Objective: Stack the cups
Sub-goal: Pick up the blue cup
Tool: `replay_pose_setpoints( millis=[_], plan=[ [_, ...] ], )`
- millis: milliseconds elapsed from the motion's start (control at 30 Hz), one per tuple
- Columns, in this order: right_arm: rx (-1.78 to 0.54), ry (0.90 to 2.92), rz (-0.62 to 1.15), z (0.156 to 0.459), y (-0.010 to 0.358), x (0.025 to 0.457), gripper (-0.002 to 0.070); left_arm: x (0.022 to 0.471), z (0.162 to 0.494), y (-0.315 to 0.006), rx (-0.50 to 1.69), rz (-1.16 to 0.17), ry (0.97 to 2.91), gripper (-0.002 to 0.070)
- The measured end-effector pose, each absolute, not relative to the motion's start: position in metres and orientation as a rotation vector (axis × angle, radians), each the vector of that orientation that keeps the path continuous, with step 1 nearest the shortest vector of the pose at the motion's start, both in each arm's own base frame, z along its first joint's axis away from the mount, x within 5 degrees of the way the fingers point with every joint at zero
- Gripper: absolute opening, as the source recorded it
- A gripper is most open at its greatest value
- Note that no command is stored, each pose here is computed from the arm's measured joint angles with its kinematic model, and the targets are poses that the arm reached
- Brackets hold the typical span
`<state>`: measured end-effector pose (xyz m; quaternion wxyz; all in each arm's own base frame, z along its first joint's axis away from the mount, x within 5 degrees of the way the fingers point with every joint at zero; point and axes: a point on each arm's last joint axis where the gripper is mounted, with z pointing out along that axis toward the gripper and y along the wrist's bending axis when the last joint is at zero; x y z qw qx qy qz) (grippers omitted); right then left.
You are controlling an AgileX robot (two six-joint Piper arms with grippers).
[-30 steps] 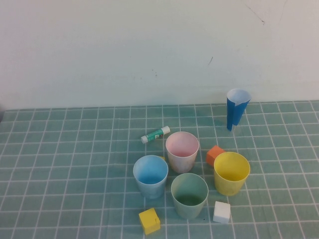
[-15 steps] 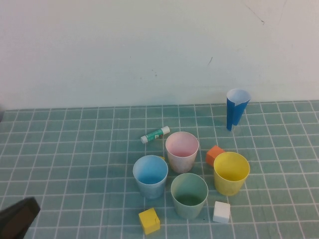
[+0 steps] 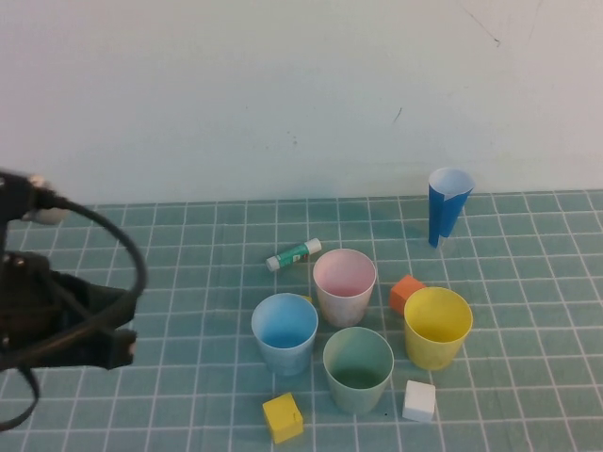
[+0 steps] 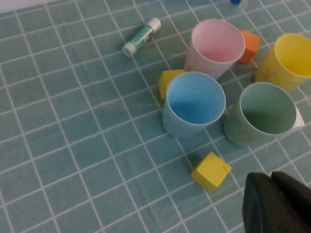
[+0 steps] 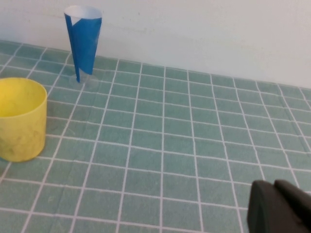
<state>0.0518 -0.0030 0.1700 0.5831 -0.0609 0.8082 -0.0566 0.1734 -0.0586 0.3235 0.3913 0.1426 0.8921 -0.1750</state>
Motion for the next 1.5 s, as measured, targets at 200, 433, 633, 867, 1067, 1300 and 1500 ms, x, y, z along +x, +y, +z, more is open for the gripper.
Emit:
replay_pose_setpoints(
  millis=[200,433,633,867,1067,1300,1500],
  plan=[
    [-0.142,1.887,-0.132,0.17,-0.003,0.052,-0.0001,0.209,0.313,-0.093,0.542,-0.438,2.37,-0.0003],
    [-0.142,1.887,-0.132,0.17,-0.003,0.052,-0.0001,0.246,0.305,-0.12,0.614,-0.34,2.503,-0.0003],
    [-0.138,1.887,-0.126,0.17,-0.003,0.052,-0.0001,0.28,0.292,-0.135,0.638,-0.311,2.643,0.0049],
    [-0.134,1.886,-0.118,0.17,-0.002,0.052,-0.0001,0.318,0.26,-0.15,0.606,-0.272,2.792,0.0395],
    [-0.128,1.88,-0.109,0.171,-0.002,0.052,-0.0001,0.341,0.232,-0.162,0.594,-0.257,2.852,0.0489],
    [-0.128,1.88,-0.108,0.171,-0.002,0.052,-0.0001,0.358,0.193,-0.169,0.585,-0.237,2.915,0.0499],
    [-0.128,1.879,-0.108,0.171,-0.002,0.052,-0.0001,0.367,0.172,-0.172,0.541,-0.235,2.912,0.0487]
  ],
)
